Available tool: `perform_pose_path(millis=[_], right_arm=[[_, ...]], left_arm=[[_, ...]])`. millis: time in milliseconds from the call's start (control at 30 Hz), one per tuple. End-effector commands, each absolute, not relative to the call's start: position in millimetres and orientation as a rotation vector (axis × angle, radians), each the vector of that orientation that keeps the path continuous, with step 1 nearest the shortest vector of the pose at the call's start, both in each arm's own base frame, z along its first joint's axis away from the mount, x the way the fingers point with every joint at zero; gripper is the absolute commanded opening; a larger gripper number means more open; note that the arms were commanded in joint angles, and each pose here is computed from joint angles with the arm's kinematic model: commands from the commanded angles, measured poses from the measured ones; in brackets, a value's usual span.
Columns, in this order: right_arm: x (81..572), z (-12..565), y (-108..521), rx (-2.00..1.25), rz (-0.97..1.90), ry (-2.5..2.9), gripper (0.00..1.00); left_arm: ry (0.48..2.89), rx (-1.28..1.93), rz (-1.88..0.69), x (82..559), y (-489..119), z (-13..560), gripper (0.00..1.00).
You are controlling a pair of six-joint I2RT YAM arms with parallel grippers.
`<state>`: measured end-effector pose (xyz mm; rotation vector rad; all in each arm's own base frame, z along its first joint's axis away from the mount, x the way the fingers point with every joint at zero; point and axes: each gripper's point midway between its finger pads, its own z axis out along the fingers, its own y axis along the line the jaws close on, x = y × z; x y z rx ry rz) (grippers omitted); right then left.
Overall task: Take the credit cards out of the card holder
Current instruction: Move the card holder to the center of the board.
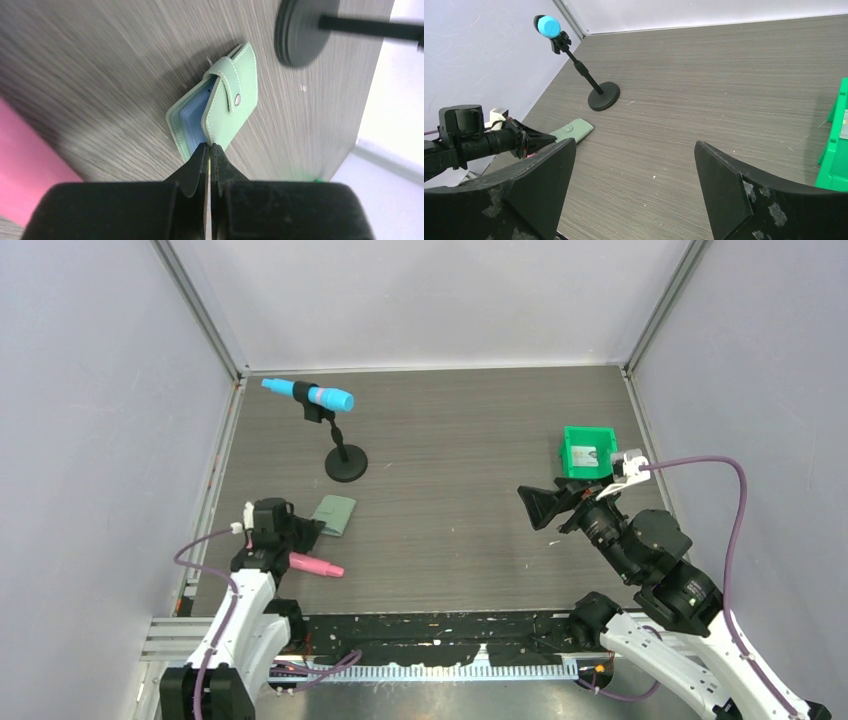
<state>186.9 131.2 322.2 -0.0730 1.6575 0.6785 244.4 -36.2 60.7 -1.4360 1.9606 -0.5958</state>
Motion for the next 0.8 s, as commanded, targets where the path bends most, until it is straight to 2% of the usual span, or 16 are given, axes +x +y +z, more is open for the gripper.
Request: perform_pose_path(millis=[0, 367, 600, 700, 767], right_arm=[[187, 326, 128, -0.047, 0.686, 1.633, 0.97], [189, 280, 131, -0.086, 0.624, 1.759, 1.0], [187, 250, 150, -0.168, 0.666, 1.85, 0.91], [183, 232, 165, -0.23, 0.707, 1.916, 0.87], [181, 222, 175, -0.271, 0.736, 1.955, 0.81]], left_arm=[[2.042, -1.073, -0.799, 259, -80, 100, 0.0], [2.238, -0.326, -1.1, 233, -200, 141, 0.0], [2.423, 0.054, -1.326, 197, -272, 131, 0.0], [2.475, 0.133, -1.35, 192, -284, 122, 0.0], [2.5, 0.145, -1.324, 194, -284, 113, 0.0]])
